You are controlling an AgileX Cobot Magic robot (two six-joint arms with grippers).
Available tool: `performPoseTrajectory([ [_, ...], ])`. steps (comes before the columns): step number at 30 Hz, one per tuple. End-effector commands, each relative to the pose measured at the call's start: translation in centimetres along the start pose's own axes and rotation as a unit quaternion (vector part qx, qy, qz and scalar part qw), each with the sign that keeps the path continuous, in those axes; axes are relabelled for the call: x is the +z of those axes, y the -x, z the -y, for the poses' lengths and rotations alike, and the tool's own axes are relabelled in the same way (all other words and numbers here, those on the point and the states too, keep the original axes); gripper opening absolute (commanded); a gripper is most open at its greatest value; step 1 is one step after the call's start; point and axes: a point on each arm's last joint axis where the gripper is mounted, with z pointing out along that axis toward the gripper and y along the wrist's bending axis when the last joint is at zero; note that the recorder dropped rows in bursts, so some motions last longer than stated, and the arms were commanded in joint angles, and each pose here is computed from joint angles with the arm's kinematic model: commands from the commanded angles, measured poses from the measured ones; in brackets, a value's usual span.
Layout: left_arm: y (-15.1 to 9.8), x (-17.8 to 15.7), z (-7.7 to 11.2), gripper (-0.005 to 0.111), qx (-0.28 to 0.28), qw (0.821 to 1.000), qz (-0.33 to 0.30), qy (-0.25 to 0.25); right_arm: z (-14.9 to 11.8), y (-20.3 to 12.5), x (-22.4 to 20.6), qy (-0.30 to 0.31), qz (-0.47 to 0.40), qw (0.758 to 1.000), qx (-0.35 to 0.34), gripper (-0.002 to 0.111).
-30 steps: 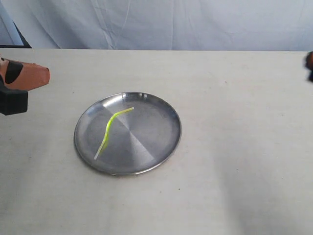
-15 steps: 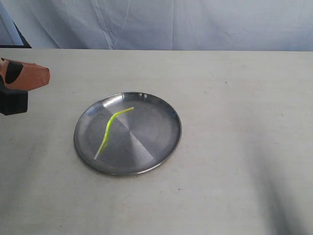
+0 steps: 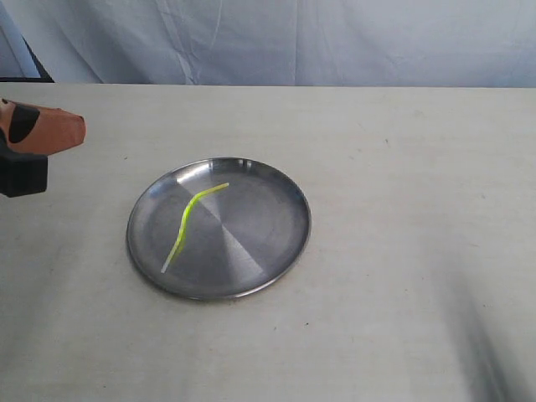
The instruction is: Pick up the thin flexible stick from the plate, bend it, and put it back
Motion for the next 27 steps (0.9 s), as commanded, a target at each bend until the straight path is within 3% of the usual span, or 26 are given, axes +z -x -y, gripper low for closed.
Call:
performPoseTrajectory([
  [1, -0.06, -0.11, 0.02, 0.0, -0.002, 1.0, 0.002, 0.001, 0.07, -1.35, 0.15, 0.0, -0.029, 0.999, -0.036, 0.0],
  [27, -0.06, -0.11, 0.02, 0.0, -0.002, 1.0, 0.002, 0.001, 0.14, -1.9, 0.36, 0.0, -0.014, 0.999, -0.037, 0.0],
])
